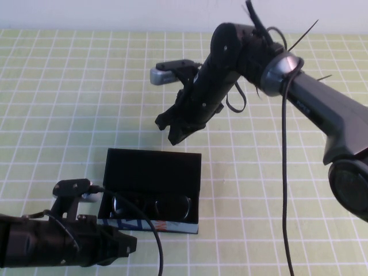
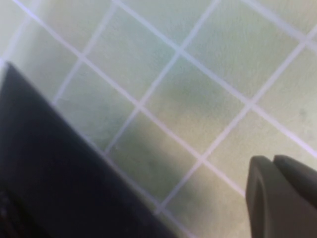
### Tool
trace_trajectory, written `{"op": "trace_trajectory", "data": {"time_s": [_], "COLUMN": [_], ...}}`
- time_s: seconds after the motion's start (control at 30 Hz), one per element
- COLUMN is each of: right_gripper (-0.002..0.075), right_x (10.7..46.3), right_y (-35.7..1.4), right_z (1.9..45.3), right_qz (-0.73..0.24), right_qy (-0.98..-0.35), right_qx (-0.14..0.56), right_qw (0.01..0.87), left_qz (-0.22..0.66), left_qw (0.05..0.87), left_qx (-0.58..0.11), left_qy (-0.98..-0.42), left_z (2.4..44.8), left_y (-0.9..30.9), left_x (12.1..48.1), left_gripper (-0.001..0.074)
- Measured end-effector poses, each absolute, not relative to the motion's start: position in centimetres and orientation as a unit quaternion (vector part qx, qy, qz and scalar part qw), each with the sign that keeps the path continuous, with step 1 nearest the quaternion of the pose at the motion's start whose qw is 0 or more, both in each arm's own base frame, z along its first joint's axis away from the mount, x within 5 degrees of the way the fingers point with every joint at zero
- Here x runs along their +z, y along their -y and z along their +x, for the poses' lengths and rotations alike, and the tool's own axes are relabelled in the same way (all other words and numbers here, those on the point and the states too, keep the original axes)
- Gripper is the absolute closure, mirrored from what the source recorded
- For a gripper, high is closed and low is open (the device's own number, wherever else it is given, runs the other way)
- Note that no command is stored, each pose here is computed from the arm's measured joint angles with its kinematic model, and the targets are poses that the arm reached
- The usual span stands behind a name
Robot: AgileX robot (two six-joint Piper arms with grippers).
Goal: Return glasses to glasses case
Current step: Close the glasses case
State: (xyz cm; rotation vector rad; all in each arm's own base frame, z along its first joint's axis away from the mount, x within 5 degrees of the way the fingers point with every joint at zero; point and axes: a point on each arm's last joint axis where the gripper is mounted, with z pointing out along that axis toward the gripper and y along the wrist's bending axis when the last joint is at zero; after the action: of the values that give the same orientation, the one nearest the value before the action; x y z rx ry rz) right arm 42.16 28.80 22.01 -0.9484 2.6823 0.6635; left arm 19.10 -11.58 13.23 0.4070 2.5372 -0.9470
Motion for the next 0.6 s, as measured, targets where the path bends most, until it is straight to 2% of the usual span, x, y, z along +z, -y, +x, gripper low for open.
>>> {"op": "trace_trajectory", "data": {"time_s": [0.23,0.6], "right_gripper": [0.0737,0.0737], "right_x": [19.3,18.8], "right_y": [-29.1,-29.7], "right_z": [42.5,42.0], "right_qz": [-0.308,-0.286], "right_qy": [-0.920,-0.916], "right_qx": [0.230,0.276], "right_qw": [0.080,0.058], "left_qz": [0.156,0.170], "left_qw": [0.207,0.219], "left_qx": [-0.326,-0.308], "left_qy": [-0.909,-0.910], "left_z": [19.2,19.5], "left_y": [11.4,11.3], "left_x": [13.1,13.1], "left_gripper": [0.0738,0.0738]}}
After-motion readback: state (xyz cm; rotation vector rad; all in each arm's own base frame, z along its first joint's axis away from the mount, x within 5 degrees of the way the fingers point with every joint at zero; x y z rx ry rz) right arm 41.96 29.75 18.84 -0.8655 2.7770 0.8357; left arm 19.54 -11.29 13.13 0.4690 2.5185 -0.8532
